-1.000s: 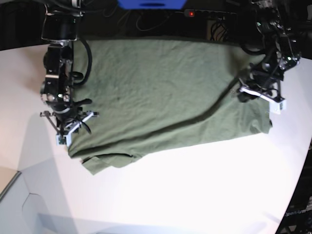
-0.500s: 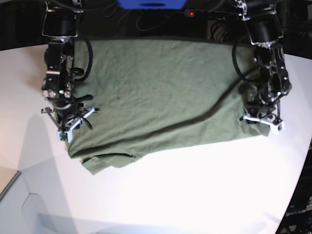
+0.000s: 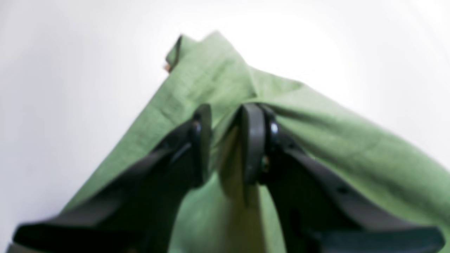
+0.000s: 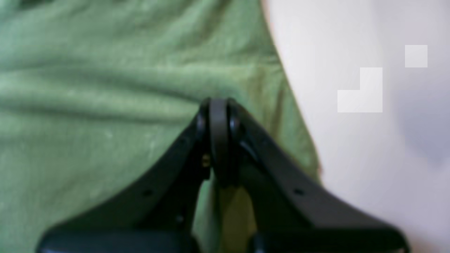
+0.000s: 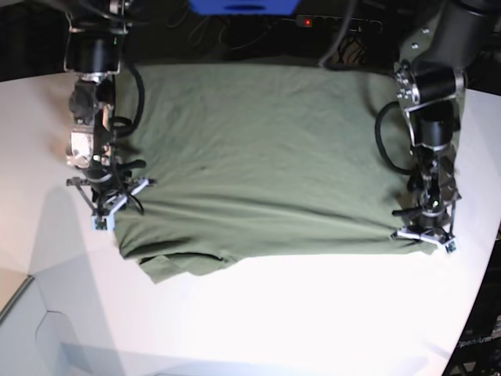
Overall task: Layout the t-shirt on the table in an organized manner, then fold the t-shirt properly
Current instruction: 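Pull the shirt edges apart with both grippers to smooth it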
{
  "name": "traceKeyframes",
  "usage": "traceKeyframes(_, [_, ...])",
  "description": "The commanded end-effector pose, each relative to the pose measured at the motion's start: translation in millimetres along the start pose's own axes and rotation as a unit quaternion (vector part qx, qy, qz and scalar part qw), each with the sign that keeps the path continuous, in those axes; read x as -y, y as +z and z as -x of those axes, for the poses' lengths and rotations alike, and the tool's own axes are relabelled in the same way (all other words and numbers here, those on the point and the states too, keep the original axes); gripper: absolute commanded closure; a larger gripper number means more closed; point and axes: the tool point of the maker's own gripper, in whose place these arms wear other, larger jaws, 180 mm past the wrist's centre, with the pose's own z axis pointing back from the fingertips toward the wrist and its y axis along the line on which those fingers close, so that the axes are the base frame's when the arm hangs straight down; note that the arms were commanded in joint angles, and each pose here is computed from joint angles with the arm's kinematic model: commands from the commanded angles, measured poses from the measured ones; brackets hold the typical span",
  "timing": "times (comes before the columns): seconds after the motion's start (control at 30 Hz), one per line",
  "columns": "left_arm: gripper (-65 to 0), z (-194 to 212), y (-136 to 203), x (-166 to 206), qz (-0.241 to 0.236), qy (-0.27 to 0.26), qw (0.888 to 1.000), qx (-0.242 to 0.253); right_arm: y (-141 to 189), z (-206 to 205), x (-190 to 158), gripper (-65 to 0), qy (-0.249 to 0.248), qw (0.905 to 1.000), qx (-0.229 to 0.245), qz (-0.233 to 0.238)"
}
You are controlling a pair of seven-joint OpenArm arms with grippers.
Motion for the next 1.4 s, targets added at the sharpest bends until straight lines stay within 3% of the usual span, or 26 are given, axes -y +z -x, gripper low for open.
traceKeyframes(0.0, [-15.0, -12, -1, 6, 0.002, 0.006, 1.0, -0.002, -3, 1, 12, 0.0, 0.005, 0.9998, -0.016, 0.012])
traceKeyframes(0.2, [-15.0, -72, -1, 30, 0.024, 0.024, 0.998, 0.054, -24, -31, 31, 0.0, -0.002, 0.9996, -0.013, 0.024])
traceKeyframes(0.33, [-15.0, -108, 12, 53, 0.048, 0.03, 0.994, 0.09, -23, -71, 36, 0.0, -0.006, 0.9991, 0.031, 0.028])
traceKeyframes(0.47, [-15.0, -121, 44, 56, 0.07, 0.021, 0.992, 0.104, 4, -112, 48, 0.0, 0.012, 0.9946, 0.094, 0.044])
traceKeyframes(0.57, [-15.0, -114, 75, 57, 0.096, 0.02, 0.99, 0.102, 29, -116, 45, 0.0, 0.029, 0.9916, 0.116, 0.048])
traceKeyframes(0.67, [-15.0, -84, 98, 47, 0.105, 0.008, 0.991, 0.079, 48, -101, 30, 0.0, 0.034, 0.9926, 0.109, 0.04])
traceKeyframes(0.9, [-15.0, 17, 128, 14, 0.09, -0.025, 0.996, -0.004, 69, -30, 2, 0.0, 0.034, 0.9976, 0.058, 0.016])
traceKeyframes(1.07, [-15.0, 62, 112, -12, 0.059, -0.017, 0.996, -0.063, 56, -13, -7, 0.0, 0.019, 0.9993, 0.032, 0.007])
traceKeyframes(1.37, [-15.0, 53, 55, -4, 0.041, 0.024, 0.998, -0.045, 0, -6, 4, 0.0, -0.001, 1.0, -0.001, 0.007])
